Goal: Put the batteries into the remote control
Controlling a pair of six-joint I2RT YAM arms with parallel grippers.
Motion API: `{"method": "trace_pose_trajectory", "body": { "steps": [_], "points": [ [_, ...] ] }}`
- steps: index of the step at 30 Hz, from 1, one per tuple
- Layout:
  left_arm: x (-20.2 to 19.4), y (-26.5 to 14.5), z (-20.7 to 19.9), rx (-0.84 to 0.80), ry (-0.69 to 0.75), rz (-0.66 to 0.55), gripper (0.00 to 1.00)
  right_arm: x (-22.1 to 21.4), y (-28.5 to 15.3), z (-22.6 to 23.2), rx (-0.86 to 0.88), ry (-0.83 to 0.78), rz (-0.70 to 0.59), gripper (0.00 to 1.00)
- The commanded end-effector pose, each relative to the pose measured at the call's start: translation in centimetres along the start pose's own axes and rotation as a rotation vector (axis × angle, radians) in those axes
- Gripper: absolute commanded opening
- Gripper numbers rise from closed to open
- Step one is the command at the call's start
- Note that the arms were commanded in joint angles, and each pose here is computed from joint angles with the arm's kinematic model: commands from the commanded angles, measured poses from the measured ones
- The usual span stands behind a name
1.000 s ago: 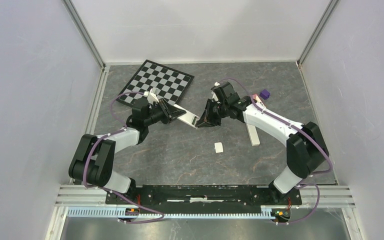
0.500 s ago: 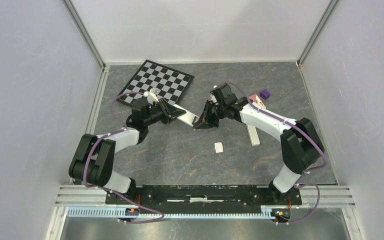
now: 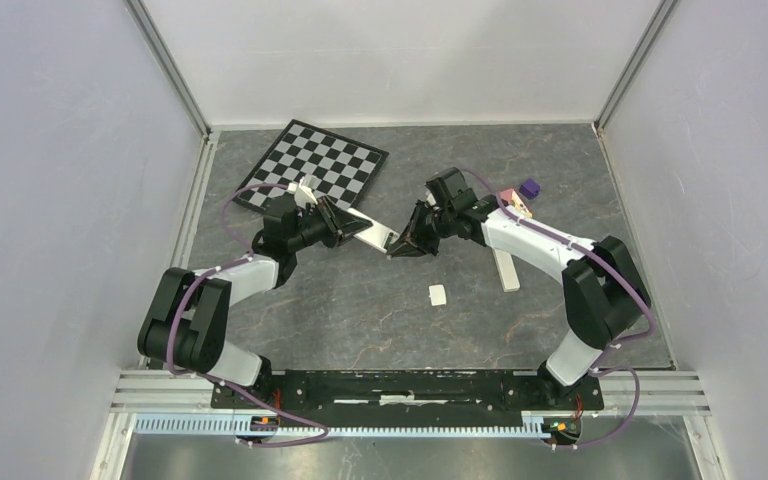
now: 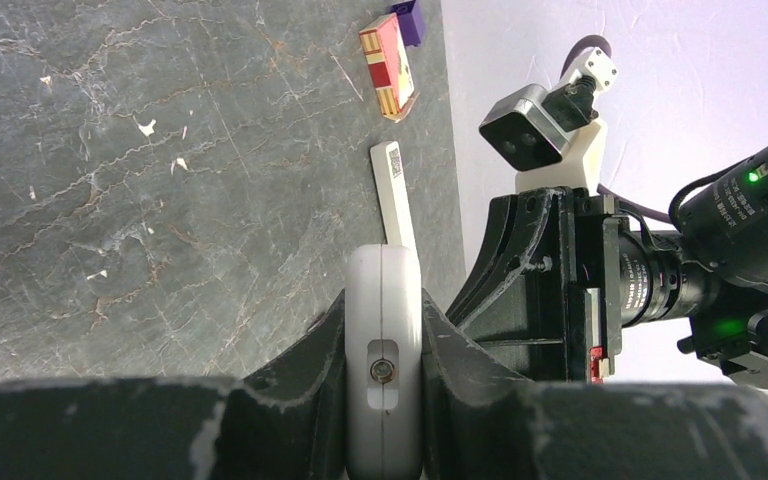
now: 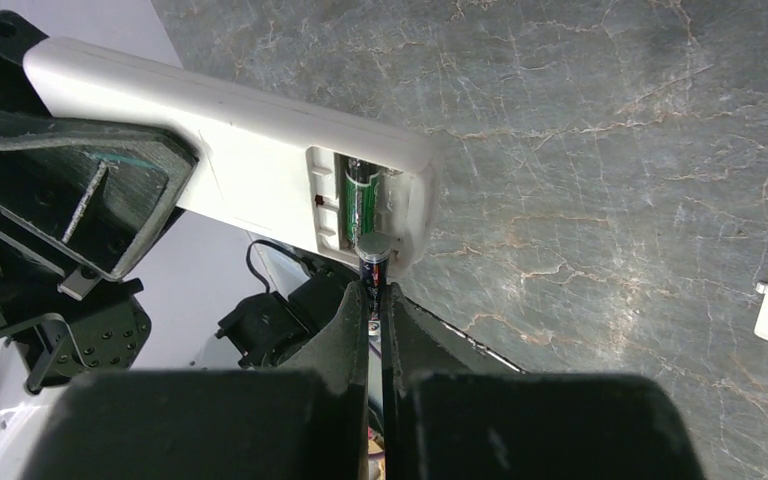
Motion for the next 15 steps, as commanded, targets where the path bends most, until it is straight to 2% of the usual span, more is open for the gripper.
{"method": "trace_pose_trajectory", "body": {
  "steps": [1,7,15],
  "points": [
    [0.78,-0.32,-2.35,-0.119,0.039,-0.021,0.02,0.19,-0.38,-0.24,-0.003,0.038,-0.025,0.0],
    [0.78,-0.4,-2.55,-0.134,0.039,-0.02,0.02,0.14,-0.24,-0.84,0.01,0.1,-0.025,0.03],
    [0.77,-0.34,-2.69,-0.159,0.031,-0.016,0.02,0.53,0.11,-0.21,0.045,0.086,-0.001,0.08]
  ]
}}
Point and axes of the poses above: each gripper's point midway between its finger pads, its own y axis out along the fingers, its own z axis along the line the jaws close on, x = y × z, the point moved 9 cm from there along -y, back along the fingers, and after that the axes turned 4 degrees about y, right-handed, at the moved point
